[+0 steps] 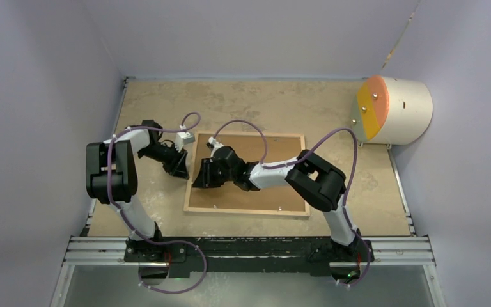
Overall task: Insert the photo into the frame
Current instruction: Install the photo frame at the center of the board, then adjust the photo frame at the center of the board.
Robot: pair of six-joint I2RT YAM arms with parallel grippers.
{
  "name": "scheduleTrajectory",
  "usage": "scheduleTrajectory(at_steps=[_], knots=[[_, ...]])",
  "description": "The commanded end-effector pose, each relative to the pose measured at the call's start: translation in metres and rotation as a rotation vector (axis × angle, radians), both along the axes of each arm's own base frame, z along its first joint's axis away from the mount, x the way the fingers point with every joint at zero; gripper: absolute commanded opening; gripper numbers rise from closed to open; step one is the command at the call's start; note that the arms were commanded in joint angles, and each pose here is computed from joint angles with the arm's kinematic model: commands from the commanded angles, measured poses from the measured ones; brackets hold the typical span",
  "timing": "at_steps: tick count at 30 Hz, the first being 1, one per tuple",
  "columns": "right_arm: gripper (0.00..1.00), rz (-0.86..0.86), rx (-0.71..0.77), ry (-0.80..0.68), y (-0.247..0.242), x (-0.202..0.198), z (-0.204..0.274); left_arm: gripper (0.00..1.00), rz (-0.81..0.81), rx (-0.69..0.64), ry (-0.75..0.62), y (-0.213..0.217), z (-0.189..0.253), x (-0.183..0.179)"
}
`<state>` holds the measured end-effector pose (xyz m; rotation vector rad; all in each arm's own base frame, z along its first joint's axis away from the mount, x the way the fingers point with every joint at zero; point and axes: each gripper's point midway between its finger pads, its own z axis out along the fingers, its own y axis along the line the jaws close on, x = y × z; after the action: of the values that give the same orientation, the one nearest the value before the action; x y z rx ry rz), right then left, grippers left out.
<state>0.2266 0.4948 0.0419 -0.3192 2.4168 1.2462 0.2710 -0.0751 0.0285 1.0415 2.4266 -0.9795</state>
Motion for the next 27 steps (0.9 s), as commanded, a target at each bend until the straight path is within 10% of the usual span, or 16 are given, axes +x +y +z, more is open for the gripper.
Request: scheduleTrajectory(at_steps=[1,16,27], knots=[[0.36,-0.011,0.041,-0.032,-0.014,0.017,0.028,0.27,-0.014,0.015,-0.029,0.01,0.001,0.006],[0.41,0.034,0.056,0.007,-0.008,0.043,0.007,0.24,0.003,0.027,-0.014,0.013,-0.005,0.003],[0.84,-0.448,-0.186,-0.04,-0.19,0.107,0.07,0.25,-0.064,0.082,-0.058,0.022,-0.011,-0.005]])
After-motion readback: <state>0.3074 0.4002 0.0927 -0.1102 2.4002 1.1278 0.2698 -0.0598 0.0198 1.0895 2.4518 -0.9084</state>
